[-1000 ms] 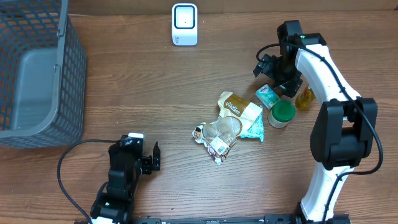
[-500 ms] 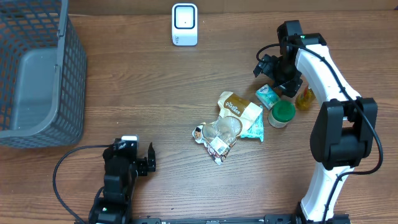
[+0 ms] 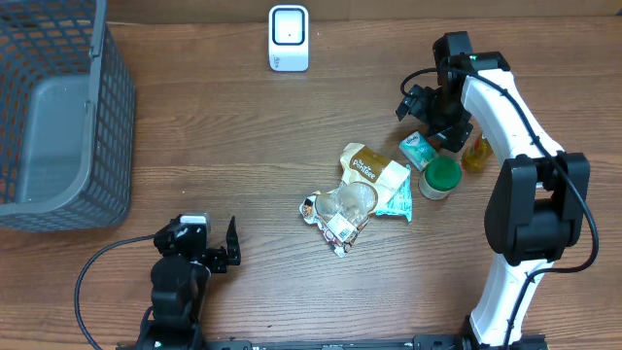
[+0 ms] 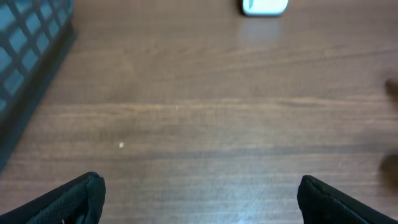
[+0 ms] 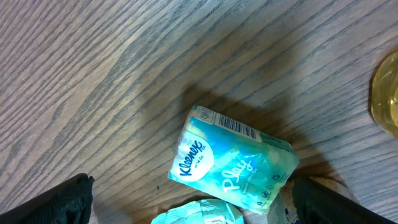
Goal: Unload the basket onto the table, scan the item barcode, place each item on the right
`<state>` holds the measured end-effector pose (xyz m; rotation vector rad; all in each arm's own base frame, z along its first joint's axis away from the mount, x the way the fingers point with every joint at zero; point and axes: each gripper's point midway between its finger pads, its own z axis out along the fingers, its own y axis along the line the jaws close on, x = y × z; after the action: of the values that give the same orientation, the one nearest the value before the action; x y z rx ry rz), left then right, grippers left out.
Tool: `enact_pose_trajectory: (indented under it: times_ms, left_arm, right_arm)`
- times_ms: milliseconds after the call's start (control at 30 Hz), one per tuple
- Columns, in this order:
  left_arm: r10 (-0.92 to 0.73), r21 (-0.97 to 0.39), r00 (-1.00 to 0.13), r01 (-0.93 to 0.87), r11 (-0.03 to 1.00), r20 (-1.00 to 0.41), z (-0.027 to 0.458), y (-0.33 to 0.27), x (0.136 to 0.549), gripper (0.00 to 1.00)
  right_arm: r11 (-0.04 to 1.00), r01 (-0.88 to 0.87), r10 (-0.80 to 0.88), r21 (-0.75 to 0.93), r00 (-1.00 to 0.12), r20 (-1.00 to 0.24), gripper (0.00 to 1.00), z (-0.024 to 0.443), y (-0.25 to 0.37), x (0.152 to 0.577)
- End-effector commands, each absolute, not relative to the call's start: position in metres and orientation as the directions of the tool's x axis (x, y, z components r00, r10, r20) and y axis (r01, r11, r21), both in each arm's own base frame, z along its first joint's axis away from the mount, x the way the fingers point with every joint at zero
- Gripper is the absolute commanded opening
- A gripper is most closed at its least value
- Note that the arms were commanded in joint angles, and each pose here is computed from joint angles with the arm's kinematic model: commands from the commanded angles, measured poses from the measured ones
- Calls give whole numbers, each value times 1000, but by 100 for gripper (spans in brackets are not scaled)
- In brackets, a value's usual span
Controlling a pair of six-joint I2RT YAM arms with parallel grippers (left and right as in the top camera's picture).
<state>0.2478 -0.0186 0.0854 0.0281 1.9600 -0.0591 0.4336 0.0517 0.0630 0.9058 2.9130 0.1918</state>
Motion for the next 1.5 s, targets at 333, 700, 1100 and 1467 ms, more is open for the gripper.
enact_pose_trajectory:
  times_ms: [333,700,1100,1467]
  left_arm:
    - [-2,-13,-175,60,998,-985,133,-18,248,100]
    - [32,27,-75,58,998,-997,156,-17,245,100]
    - [37,33,-72,66,997,-997,157,-18,245,100]
    - [37,33,-72,66,997,-997,157,-18,245,100]
  right_arm:
    - [816,550,569,177,-818,-83,100,80,51,442]
    - [816,550,569,177,-818,-83,100,80,51,442]
    - [816,550,569,177,-818,-83,100,80,51,442]
    - [816,550,569,177,-818,-83,100,80,51,442]
